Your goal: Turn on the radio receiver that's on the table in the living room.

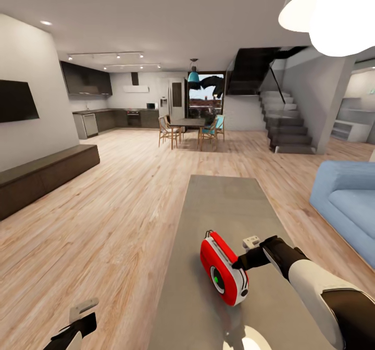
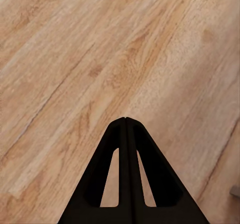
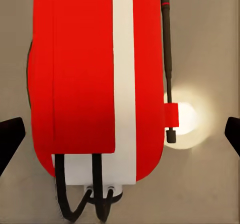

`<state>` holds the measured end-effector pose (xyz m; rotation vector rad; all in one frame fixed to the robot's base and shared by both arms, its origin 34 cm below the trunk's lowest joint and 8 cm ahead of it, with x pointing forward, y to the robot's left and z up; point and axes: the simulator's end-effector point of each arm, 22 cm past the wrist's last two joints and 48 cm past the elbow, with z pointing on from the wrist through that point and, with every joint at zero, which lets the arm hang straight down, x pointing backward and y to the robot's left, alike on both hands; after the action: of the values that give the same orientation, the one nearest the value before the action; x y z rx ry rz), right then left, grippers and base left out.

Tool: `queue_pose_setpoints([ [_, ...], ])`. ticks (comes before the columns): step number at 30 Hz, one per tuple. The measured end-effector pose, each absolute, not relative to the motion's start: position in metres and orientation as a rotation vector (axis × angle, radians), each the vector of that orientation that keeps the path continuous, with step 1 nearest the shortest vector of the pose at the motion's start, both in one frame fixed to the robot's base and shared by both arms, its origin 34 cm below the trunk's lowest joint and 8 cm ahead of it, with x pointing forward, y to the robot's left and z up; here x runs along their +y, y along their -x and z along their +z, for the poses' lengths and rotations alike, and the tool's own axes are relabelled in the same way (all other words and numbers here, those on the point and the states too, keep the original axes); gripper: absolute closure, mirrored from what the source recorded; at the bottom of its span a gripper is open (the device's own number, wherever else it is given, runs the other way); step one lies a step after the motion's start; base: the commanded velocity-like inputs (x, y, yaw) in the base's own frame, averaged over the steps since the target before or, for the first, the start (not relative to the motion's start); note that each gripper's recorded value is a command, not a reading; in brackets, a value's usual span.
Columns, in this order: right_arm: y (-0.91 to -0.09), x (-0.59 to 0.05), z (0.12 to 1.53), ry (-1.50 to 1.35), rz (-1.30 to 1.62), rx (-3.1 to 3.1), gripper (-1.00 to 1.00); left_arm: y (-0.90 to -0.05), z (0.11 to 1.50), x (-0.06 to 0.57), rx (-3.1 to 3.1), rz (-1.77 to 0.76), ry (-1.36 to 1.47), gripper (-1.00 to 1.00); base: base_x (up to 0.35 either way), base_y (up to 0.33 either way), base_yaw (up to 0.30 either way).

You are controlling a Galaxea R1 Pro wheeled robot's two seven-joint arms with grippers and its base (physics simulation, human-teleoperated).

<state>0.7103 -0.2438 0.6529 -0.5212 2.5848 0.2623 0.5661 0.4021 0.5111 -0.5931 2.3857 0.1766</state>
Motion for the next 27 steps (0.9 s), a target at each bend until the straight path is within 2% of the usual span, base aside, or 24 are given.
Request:
queue_pose_setpoints([
  [27,-0.717,-0.248,0.702,0.522,0.231,2.584,-1.0,-0.57,0.56,0.402,2.392,0.177,0.588,1.0,0.0,0.0,0.0],
])
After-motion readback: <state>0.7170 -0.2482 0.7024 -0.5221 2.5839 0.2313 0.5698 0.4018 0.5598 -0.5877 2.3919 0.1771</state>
